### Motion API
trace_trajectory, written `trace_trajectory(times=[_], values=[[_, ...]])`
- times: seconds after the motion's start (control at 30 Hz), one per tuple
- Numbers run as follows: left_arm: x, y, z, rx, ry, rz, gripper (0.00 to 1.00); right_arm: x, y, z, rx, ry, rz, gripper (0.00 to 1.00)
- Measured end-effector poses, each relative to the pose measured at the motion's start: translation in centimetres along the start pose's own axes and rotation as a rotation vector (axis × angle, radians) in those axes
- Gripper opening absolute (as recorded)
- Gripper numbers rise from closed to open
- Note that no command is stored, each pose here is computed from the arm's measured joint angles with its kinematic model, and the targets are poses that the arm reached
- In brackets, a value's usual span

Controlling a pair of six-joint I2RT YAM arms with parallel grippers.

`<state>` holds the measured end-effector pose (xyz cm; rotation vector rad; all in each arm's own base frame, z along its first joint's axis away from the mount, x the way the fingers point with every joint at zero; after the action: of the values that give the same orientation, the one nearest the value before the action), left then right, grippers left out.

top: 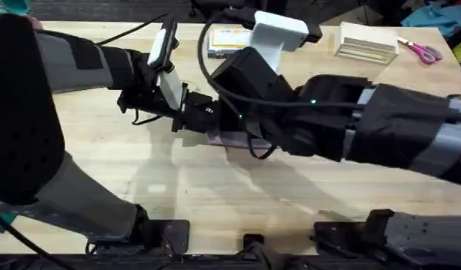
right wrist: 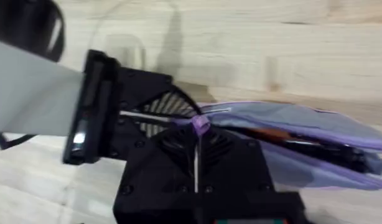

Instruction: Unzip the bag, pick up the pens from the table one at a time and place them inside, then zip the bag closed.

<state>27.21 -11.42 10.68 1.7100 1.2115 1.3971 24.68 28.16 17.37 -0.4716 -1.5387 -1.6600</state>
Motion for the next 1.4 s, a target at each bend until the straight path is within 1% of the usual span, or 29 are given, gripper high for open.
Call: trace_trajectory(times=[0.23, 0.47, 0.5, 0.6, 0.93, 0.97, 1.07, 1.13, 1.27, 1.4], values=[[0.0, 0.0, 0.0, -0.001, -0.001, 0.002, 0.045, 0.3, 0.3, -3.5, -0.037, -0.082, 0.055, 0.03], [-0.1, 0.1, 0.1, -0.01, 0.001, -0.003, 0.044, 0.6, 0.8, -7.4, -0.119, -0.138, 0.117, 0.031], [-0.2, 0.2, 0.0, -0.012, -0.004, -0.004, 0.044, 0.6, 0.9, -8.7, -0.154, -0.147, 0.148, 0.031], [-0.3, 0.2, -0.1, -0.012, -0.008, -0.004, 0.044, 0.6, 1.0, -10.4, -0.184, -0.175, 0.174, 0.031], [-0.8, 0.6, -0.3, -0.02, -0.026, -0.022, 0.044, 0.8, 1.1, -14.0, -0.295, -0.181, 0.252, 0.031], [-0.7, 0.5, -0.3, -0.013, -0.024, -0.01, 0.044, 1.0, 1.1, -15.2, -0.295, -0.238, 0.249, 0.031], [-0.3, 0.1, -0.3, 0.009, -0.015, -0.005, 0.044, 1.7, 1.4, -19.9, -0.353, -0.405, 0.221, 0.03], [-0.3, 0.1, -0.3, 0.01, -0.015, -0.005, 0.044, 2.2, 1.5, -21.8, -0.376, -0.475, 0.209, 0.03], [-0.3, 0.1, -0.3, 0.009, -0.015, -0.004, 0.044, 2.8, 1.4, -23.4, -0.387, -0.537, 0.211, 0.03], [-0.3, 0.1, -0.3, 0.009, -0.015, -0.004, 0.044, 3.0, 1.4, -24.3, -0.389, -0.563, 0.209, 0.031]])
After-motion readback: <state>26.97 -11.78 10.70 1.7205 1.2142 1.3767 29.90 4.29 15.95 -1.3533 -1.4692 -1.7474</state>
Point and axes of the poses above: each hand's point on the last joint's axis, 136 mm out from that joint toward the fingers, its own x axis back along the fingers, its own z axis along the line the jaws close on, y = z × x, the point moved 4 cm from there along x, back along the fingers, and after that the axes turned 10 degrees about x, right-handed, at the moved point
